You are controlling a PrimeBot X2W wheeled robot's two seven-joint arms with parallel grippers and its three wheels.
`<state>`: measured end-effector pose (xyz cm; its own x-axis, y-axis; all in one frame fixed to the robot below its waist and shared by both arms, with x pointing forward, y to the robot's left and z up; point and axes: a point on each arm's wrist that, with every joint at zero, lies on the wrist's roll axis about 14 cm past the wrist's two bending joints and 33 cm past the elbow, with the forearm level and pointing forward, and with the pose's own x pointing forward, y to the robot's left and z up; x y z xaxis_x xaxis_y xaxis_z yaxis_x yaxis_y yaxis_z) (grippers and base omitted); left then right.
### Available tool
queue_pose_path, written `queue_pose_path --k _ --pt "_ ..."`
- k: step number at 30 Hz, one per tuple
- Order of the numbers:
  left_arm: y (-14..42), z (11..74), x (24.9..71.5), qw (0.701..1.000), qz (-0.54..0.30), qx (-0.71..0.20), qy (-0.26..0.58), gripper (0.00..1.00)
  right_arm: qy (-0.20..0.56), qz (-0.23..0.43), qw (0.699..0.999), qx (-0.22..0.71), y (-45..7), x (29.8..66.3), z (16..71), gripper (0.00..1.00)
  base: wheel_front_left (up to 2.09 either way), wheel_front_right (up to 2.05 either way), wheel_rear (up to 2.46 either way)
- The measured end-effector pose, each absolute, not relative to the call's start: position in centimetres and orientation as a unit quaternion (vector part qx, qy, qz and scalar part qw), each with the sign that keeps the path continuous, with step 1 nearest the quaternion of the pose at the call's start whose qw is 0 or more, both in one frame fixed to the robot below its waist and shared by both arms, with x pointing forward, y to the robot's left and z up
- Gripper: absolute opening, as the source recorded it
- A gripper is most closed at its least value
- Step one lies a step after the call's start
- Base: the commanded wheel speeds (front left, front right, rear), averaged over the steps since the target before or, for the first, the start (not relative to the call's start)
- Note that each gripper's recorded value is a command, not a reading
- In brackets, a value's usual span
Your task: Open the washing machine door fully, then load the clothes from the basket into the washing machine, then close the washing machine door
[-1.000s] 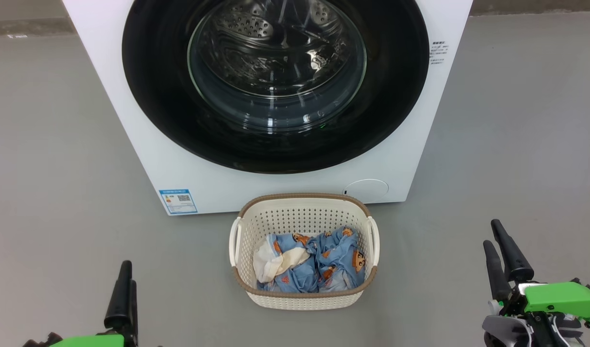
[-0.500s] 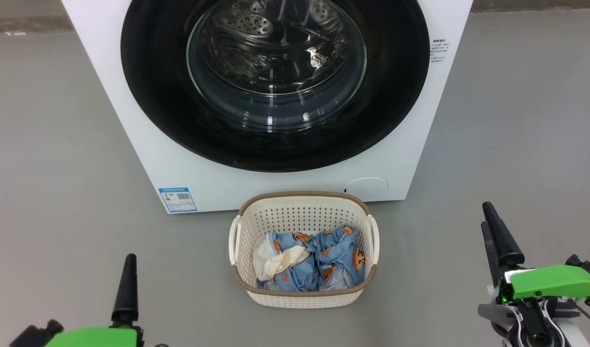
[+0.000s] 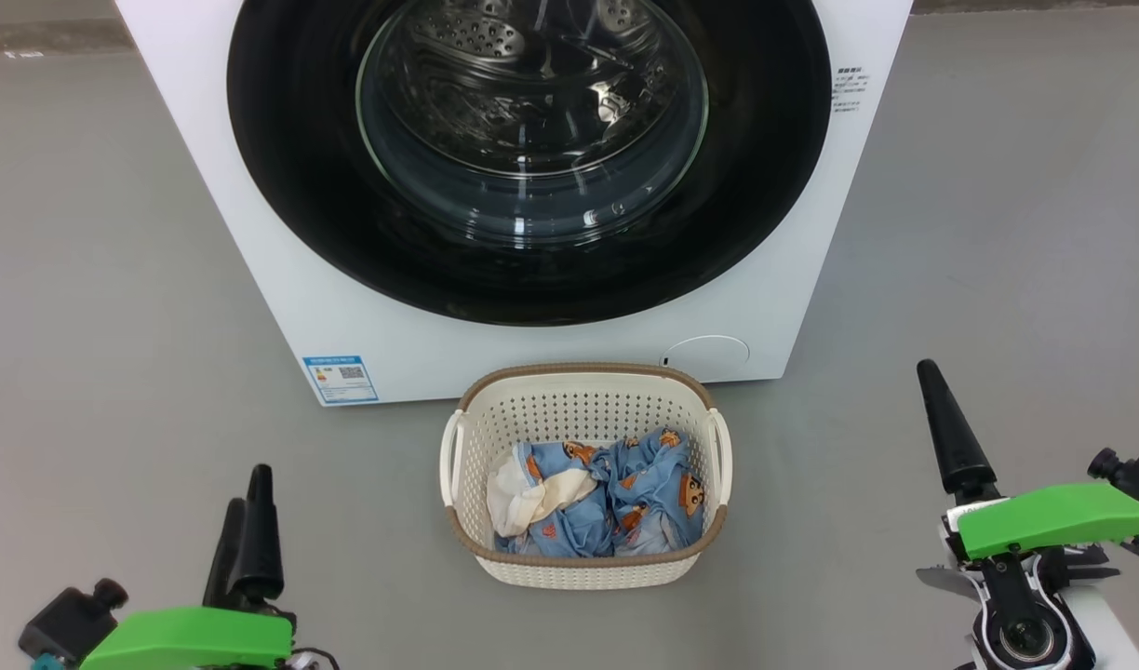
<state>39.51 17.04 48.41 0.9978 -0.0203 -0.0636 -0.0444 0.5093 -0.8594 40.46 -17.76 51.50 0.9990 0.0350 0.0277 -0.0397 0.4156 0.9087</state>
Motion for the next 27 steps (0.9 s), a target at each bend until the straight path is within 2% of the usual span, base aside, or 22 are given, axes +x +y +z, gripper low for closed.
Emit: queue_pose_path --k 18,27 --pt "16.5 48.6 40.0 0.922 -0.010 -0.386 0.026 1.00 -0.003 0.053 0.917 0.396 -16.6 41.3 51.8 1.00 0.00 0.00 0.00" --pt "16.6 48.4 40.3 0.952 -0.011 -0.304 0.029 1.00 -0.008 0.068 0.943 0.325 -16.0 41.9 52.0 1.00 0.00 0.00 0.00"
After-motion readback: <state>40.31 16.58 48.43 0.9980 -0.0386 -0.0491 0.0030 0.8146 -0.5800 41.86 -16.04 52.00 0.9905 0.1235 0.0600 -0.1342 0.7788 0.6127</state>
